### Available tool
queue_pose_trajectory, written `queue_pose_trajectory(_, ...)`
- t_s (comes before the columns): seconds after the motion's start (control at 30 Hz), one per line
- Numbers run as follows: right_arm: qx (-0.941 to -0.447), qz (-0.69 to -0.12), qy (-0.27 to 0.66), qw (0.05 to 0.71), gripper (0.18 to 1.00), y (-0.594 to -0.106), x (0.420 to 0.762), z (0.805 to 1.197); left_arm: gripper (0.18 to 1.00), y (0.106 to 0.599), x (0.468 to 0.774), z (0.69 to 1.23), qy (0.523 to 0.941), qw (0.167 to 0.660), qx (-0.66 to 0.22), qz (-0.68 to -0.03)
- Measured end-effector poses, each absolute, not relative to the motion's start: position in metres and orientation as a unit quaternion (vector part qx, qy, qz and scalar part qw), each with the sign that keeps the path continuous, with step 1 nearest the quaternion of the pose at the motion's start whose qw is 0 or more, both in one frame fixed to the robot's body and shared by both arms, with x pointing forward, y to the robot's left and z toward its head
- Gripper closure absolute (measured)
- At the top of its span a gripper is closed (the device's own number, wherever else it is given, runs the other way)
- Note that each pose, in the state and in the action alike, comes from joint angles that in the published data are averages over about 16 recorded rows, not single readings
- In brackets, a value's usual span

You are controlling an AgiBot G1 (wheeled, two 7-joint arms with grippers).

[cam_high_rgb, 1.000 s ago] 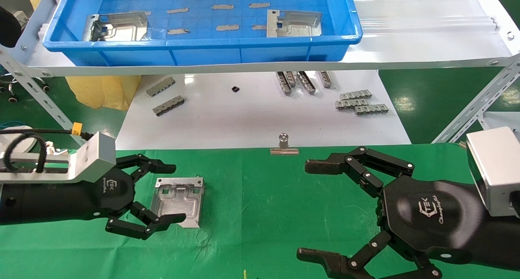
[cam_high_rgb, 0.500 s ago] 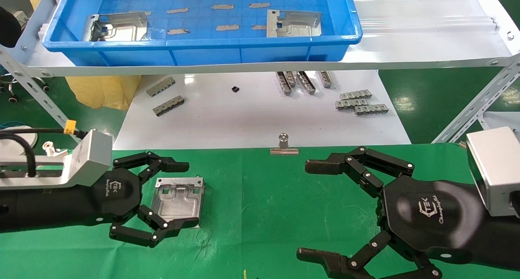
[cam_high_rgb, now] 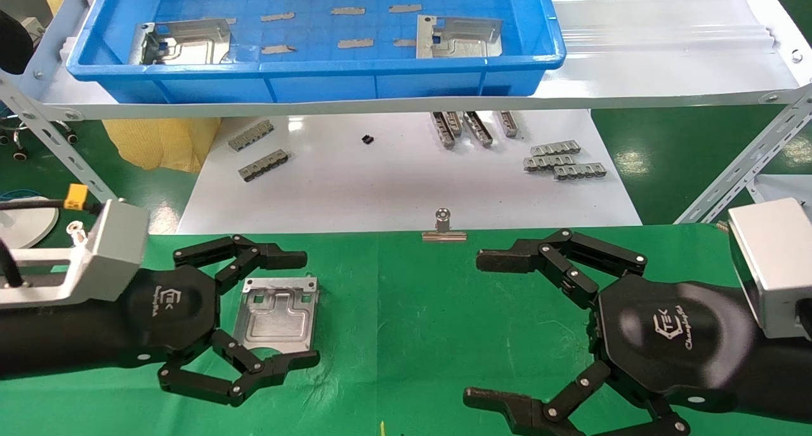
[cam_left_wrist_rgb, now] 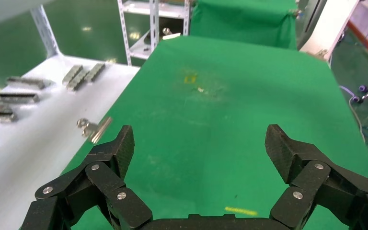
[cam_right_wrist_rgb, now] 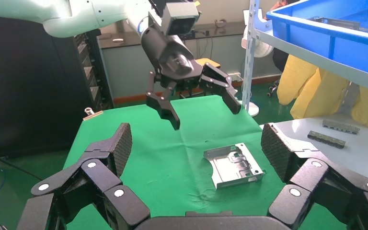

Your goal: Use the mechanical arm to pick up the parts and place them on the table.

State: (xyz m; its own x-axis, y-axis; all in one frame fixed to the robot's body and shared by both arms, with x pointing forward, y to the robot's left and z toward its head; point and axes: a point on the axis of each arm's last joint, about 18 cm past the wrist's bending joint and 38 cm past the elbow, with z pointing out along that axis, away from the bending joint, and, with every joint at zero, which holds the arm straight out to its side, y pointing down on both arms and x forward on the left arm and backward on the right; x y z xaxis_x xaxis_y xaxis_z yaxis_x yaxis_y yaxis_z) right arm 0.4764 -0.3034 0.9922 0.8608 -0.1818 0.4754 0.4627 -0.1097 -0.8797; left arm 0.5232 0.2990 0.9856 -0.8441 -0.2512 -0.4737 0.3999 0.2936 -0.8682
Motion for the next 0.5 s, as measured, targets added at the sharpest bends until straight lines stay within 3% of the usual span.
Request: queue_pose_trajectory(0.5, -0.704, -0.244, -0.100, 0.660, 0.179, -0.303, 0.476, 0.992, 0.184, 0.298, 0.496, 0.990, 0.726, 0.254, 0.080, -0.634)
